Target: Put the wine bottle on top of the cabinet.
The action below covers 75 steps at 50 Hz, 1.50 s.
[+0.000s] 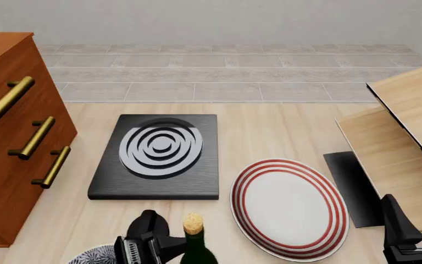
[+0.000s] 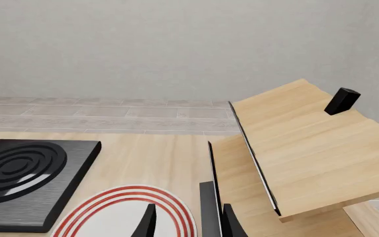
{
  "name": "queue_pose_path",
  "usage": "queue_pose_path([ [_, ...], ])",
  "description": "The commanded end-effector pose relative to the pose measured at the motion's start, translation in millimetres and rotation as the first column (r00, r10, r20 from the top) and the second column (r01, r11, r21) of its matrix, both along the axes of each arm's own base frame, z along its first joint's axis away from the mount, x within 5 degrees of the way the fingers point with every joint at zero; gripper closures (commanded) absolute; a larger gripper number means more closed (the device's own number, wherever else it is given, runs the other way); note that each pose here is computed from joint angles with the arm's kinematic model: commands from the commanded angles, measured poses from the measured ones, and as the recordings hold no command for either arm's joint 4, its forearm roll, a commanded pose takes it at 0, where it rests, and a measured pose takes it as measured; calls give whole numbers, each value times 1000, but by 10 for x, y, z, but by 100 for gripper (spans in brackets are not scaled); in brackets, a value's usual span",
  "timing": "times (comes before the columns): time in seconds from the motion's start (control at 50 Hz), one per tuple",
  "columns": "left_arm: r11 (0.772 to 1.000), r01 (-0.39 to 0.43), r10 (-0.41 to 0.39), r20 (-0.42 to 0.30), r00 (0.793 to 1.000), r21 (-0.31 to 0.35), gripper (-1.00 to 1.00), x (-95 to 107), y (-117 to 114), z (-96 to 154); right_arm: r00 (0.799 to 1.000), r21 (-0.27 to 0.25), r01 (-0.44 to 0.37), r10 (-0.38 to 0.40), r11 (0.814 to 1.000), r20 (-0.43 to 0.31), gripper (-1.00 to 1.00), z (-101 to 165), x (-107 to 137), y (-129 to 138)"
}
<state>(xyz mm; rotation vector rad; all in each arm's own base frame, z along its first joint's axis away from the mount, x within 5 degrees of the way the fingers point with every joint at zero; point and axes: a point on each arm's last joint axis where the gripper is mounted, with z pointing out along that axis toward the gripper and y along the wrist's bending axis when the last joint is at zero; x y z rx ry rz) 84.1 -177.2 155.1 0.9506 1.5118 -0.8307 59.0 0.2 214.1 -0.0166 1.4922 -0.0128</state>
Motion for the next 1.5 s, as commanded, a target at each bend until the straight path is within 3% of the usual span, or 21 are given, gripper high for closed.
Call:
queue_pose_path([
  [0.02, 1000, -9, 10, 35, 999, -30, 100, -5, 64, 175, 1000, 0, 0, 0, 1000, 0, -100, 0, 0, 0],
  [0.5, 997, -22, 26, 67, 997, -68, 100, -48, 212, 608, 1000, 0, 0, 0, 1000, 0, -100, 0, 0, 0],
  [1.04, 983, -125, 134, 59, 989, -133, 100, -104, 631, 1290, 1000, 0, 0, 0, 1000, 0, -100, 0, 0, 0],
  [1.5, 961, -226, 244, 102, 965, -156, 100, -196, 981, 1732, 1000, 0, 0, 0, 1000, 0, -100, 0, 0, 0],
])
